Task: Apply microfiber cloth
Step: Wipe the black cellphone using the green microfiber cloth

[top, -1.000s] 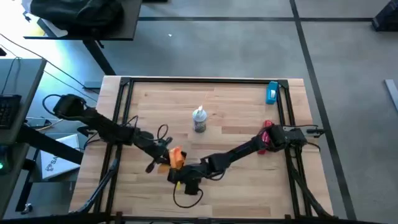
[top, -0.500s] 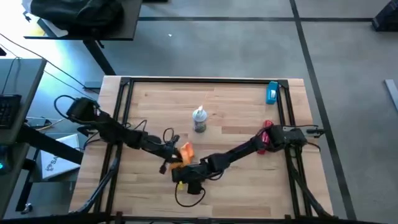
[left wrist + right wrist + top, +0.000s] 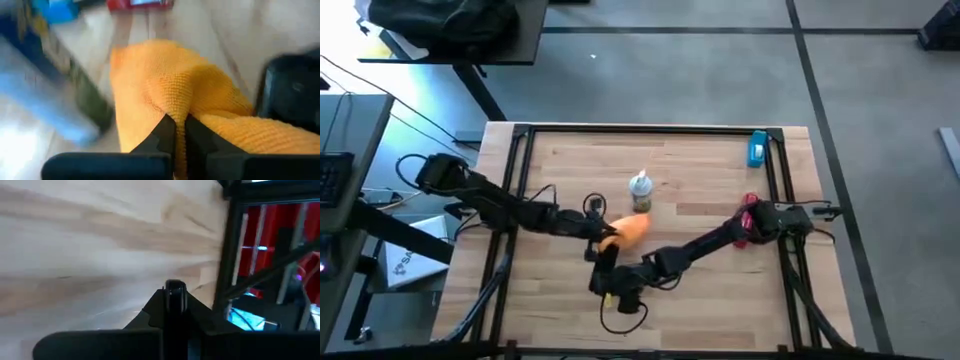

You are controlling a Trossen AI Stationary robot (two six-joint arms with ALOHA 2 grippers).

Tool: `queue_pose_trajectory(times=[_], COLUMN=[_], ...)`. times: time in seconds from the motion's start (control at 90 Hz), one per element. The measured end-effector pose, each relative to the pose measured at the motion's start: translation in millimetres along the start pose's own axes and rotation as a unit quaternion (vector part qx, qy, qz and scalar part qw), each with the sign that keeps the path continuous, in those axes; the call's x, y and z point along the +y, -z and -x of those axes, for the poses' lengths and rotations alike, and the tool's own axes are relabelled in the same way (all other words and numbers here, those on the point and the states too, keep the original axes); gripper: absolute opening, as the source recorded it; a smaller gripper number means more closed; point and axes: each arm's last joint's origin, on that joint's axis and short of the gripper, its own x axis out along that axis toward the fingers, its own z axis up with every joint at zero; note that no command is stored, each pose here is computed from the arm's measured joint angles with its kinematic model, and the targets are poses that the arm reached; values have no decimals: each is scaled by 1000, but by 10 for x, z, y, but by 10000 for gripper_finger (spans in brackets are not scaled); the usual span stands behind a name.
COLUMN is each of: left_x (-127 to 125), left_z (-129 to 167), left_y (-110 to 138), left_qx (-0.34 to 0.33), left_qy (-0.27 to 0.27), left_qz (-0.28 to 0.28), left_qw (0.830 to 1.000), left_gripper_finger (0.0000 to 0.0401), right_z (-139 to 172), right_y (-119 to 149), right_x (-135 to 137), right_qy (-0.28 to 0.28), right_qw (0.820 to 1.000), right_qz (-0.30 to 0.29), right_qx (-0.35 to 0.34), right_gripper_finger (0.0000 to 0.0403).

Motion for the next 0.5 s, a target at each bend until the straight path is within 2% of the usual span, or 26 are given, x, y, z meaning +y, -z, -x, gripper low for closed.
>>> queue_pose_trajectory(times=[0.189,0.311,0.4,0.5], left_x=[-91,-144,-186,-221], left_z=[399,670,842,960], left_y=[5,15,19,-58], left_qx=[41,42,27,-24], left_qy=[-13,-20,-22,-25], left_qz=[3,21,31,32], left_qw=[999,999,999,999], left_gripper_finger=[0,0,0,0], right_z=[1,0,-5,-19], right_y=[10,18,67,155], right_x=[1,-21,-23,-40], right_qy=[-1,11,7,10], right_qw=[1000,998,996,994], right_qz=[-25,-58,-85,-99], right_qx=[8,8,-7,-34], right_gripper_finger=[6,6,4,2])
